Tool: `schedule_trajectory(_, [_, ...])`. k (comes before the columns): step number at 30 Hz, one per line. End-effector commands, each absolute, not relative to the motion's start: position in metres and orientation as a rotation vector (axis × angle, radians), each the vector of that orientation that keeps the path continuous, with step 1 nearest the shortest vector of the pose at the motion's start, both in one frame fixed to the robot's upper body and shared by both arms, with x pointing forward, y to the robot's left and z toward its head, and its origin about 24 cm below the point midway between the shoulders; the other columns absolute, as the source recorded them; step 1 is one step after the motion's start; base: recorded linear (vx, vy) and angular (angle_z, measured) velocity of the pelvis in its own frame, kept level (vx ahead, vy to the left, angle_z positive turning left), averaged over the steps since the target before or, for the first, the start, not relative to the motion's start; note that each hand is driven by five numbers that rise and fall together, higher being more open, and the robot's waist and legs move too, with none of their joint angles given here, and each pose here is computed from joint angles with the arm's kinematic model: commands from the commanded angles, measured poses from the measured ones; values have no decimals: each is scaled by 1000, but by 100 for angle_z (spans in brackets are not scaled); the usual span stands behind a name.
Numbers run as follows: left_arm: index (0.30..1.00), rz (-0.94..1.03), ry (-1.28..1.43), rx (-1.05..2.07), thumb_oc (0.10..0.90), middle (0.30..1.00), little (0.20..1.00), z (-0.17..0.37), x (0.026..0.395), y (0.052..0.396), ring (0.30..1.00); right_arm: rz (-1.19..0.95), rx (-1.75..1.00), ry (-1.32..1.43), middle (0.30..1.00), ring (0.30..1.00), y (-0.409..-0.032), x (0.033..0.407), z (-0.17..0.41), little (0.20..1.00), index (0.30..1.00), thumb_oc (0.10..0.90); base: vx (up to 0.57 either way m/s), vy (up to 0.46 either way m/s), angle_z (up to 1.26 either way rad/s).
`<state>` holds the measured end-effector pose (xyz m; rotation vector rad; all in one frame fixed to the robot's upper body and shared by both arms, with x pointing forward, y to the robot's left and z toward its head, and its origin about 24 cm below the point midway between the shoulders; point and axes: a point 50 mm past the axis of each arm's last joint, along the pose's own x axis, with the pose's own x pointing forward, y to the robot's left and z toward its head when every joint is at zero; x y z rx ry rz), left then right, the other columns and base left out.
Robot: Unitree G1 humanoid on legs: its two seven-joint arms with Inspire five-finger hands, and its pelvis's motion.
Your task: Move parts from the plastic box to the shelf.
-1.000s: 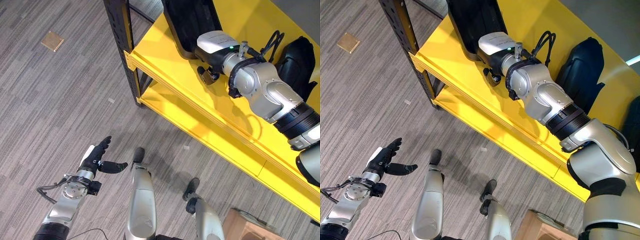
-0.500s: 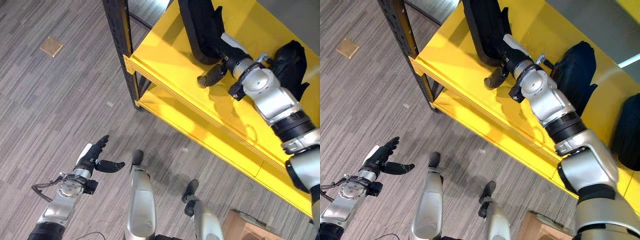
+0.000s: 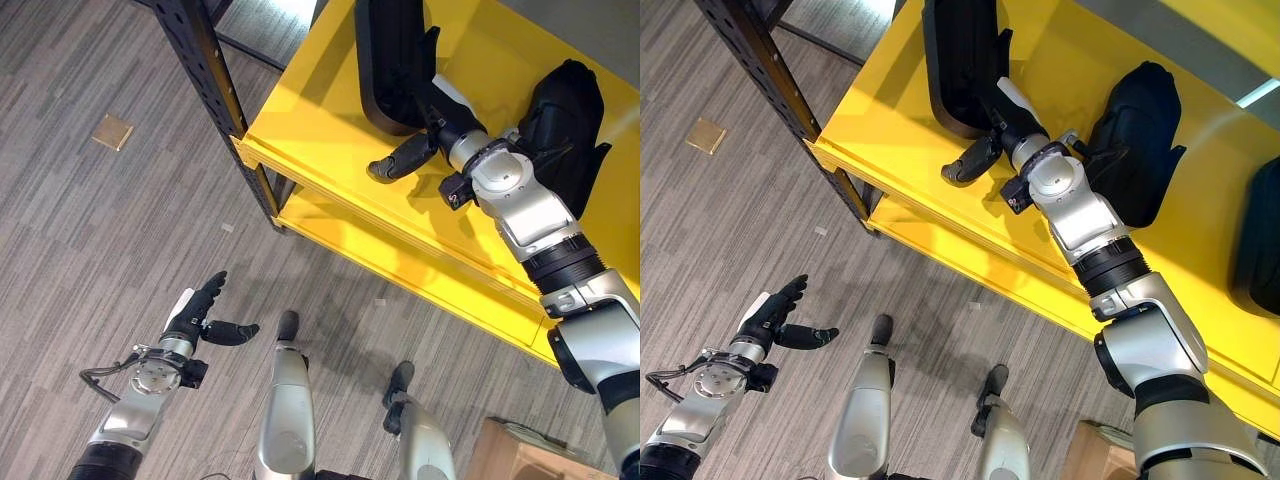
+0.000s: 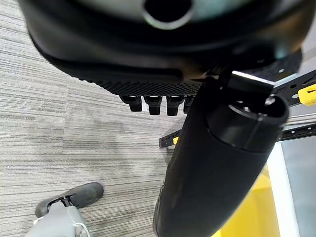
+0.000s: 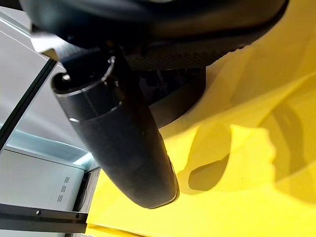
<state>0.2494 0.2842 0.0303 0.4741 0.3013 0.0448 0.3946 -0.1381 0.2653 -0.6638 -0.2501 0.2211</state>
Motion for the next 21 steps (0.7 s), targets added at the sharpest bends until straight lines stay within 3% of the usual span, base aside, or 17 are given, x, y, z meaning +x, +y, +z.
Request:
schedule_trajectory(1, [1000, 26, 172, 465, 900, 1000, 1000, 48, 257, 270, 1000, 296, -685, -135, 1000, 1000, -134, 395, 227, 1000, 1000, 900, 0, 0, 0])
schedule_trajectory(6, [1000, 14, 176, 460, 900, 1000, 1000, 46, 257, 267, 1000, 356, -516, -101, 1000, 1000, -121, 392, 219, 1000, 1000, 900, 0, 0, 0])
schedule_trajectory(12, [1000, 10, 180, 443, 900, 1000, 1000, 43, 258, 262, 1000, 282, -294, -100, 1000, 1000, -121, 394, 214, 1000, 1000, 900, 1, 5, 0])
schedule_trajectory(21, [1000, 14, 188, 411, 900, 1000, 1000, 37, 257, 255, 1000, 307, -355, -104, 1000, 1000, -119, 390, 208, 1000, 1000, 900, 6, 34, -1])
